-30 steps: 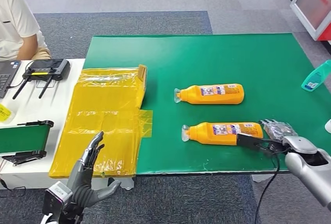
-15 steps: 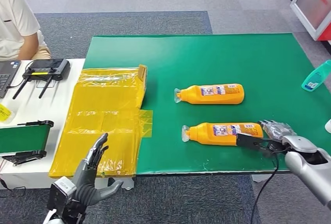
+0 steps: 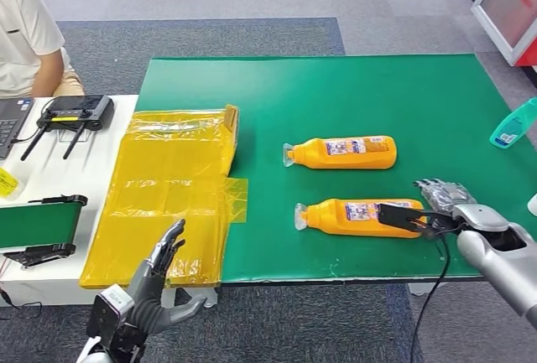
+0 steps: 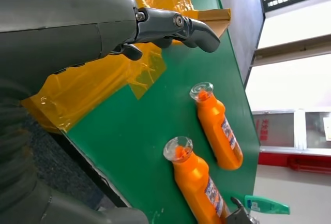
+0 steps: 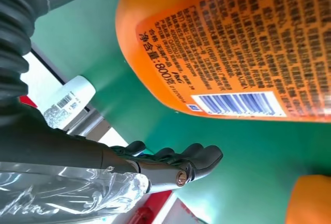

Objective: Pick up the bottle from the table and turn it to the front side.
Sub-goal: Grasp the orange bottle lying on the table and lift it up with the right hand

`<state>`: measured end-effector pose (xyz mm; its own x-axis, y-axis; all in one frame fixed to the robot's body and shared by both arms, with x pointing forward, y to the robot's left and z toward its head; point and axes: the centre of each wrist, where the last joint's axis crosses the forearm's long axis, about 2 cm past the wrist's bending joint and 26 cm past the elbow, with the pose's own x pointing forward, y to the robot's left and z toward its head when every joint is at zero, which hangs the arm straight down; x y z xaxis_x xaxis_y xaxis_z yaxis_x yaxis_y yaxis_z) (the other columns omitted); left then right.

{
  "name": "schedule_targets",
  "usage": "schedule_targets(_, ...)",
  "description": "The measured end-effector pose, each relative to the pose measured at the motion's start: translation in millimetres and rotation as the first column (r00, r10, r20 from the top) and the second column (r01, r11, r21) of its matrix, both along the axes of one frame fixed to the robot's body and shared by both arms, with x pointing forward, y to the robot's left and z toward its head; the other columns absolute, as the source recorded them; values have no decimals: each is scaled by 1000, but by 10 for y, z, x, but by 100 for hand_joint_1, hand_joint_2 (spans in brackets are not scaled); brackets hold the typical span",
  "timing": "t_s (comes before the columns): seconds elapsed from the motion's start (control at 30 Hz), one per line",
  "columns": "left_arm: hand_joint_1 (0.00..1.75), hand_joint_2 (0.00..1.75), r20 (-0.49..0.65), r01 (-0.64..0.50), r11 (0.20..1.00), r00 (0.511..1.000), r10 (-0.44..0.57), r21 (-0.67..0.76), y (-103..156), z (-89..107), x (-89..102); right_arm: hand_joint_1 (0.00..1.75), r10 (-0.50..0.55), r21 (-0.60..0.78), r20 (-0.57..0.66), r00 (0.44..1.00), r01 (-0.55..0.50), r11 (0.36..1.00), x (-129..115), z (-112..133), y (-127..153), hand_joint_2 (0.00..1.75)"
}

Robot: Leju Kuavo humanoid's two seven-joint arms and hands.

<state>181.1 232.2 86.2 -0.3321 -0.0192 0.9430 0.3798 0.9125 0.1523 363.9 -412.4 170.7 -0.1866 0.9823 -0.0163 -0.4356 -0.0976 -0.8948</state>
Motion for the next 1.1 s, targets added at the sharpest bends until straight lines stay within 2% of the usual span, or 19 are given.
schedule_targets(0.33,0,175,-11,69,995,997,-70,-66,-60,-16,34,0,111,62,-113,987,-104,993,4,-126,323,175)
schedule_targets(0.53,0,175,-13,79,995,997,-80,-69,-88,-25,58,0,174,69,-129,976,-167,984,44,-148,572,175)
schedule_targets(0.77,0,175,-24,76,994,997,-78,-74,-89,-50,55,0,195,66,-131,972,-187,980,73,-149,670,175)
schedule_targets(0.9,0,175,-29,74,994,997,-77,-78,-89,-59,53,173,199,73,-129,971,-191,979,78,-156,697,175)
schedule_targets(1.1,0,175,-33,71,994,997,-74,-78,-90,-71,49,175,203,85,-113,973,-194,977,71,-175,723,175)
